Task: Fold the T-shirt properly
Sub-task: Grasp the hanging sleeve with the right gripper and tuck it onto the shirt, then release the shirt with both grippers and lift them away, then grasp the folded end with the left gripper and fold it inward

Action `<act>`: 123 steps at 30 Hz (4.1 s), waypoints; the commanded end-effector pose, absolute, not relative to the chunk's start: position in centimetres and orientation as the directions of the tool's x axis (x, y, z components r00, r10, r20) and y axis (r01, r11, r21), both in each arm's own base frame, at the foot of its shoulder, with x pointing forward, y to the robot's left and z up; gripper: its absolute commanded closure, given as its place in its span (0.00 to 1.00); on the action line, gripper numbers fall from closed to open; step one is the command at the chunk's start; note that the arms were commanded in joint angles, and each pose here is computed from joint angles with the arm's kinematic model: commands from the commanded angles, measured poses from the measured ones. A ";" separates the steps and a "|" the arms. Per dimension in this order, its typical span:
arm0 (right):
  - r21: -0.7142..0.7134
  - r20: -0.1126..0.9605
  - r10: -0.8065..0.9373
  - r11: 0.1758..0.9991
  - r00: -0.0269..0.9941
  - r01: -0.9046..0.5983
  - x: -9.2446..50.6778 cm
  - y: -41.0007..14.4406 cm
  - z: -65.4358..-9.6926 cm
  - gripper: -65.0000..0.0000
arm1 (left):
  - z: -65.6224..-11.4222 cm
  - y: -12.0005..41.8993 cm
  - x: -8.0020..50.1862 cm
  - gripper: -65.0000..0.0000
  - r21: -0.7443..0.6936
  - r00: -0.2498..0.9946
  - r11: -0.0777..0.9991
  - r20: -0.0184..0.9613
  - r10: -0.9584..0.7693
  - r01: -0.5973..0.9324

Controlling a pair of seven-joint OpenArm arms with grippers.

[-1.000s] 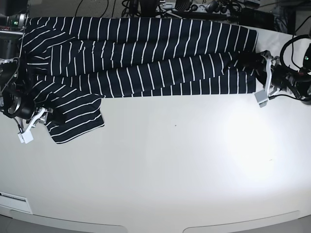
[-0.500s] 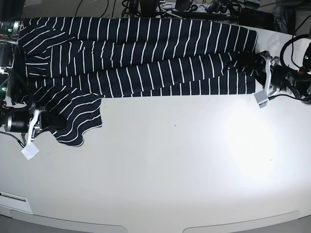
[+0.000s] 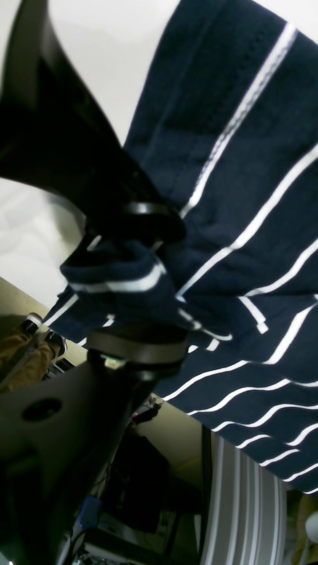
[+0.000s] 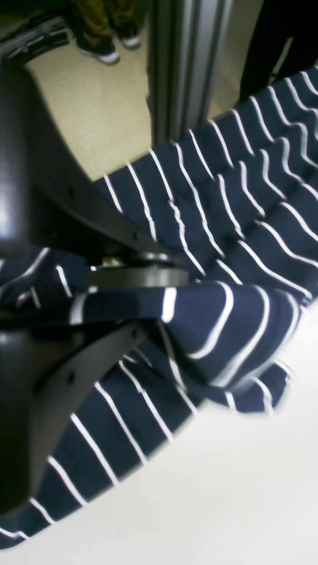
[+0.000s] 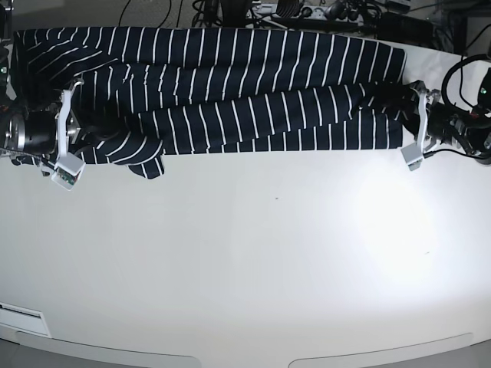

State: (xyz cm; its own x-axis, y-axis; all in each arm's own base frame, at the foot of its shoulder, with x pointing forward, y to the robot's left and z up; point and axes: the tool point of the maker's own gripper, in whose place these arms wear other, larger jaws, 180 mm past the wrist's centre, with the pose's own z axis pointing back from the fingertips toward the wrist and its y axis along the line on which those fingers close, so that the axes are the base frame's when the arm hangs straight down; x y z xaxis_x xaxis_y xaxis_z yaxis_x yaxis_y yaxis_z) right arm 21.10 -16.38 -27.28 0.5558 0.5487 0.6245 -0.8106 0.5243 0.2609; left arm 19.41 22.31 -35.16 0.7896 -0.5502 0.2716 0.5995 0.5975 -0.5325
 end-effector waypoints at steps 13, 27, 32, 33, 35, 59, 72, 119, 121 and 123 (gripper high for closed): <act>0.335 0.484 0.600 0.546 0.637 -0.768 16.1 -19.0 -29.2 1.00 | -34.8 23.2 19.6 0.51 -0.507 0.780 0.607 0.264 -0.567 0.612; 0.311 0.373 0.666 0.566 0.646 -0.763 15.0 -21.7 -29.8 1.00 | -34.8 23.1 19.7 0.51 -0.505 0.780 0.607 0.269 -0.565 0.614; 0.216 0.216 0.700 0.646 0.681 -0.732 14.3 -25.9 -32.4 1.00 | -34.6 23.2 20.0 0.51 -0.499 0.778 0.607 0.274 -0.566 0.618; 0.205 0.186 0.701 0.657 0.688 -0.725 14.0 -26.6 -32.8 1.00 | -34.6 23.2 20.0 0.51 -0.498 0.778 0.608 0.274 -0.566 0.618; 0.188 0.143 0.702 0.673 0.698 -0.716 13.5 -27.7 -33.4 1.00 | -34.6 23.2 20.0 0.51 -0.498 0.778 0.608 0.274 -0.566 0.618; 0.227 0.609 0.436 0.704 0.662 -0.673 19.8 -22.8 -26.3 1.00 | -33.8 23.6 21.2 0.51 -0.476 0.780 0.622 0.309 -0.544 0.622; 0.213 0.603 0.181 0.902 0.777 -0.375 20.8 -26.1 -34.8 1.00 | -29.6 25.9 25.6 0.51 -0.374 0.776 0.697 0.452 -0.439 0.612; -0.395 0.673 0.231 0.916 0.703 0.077 24.6 -34.9 -28.8 0.60 | -31.8 23.8 26.4 0.51 -0.502 0.867 0.735 0.436 -0.241 0.456; -0.404 0.673 0.228 0.910 0.703 0.091 24.4 -35.4 -28.5 0.60 | -33.3 23.9 25.2 0.51 -0.535 0.893 0.735 0.391 -0.221 0.416; -0.410 0.679 0.218 0.905 0.701 0.116 24.2 -36.1 -28.0 0.60 | -34.7 23.9 23.8 0.51 -0.562 0.916 0.735 0.340 -0.213 0.379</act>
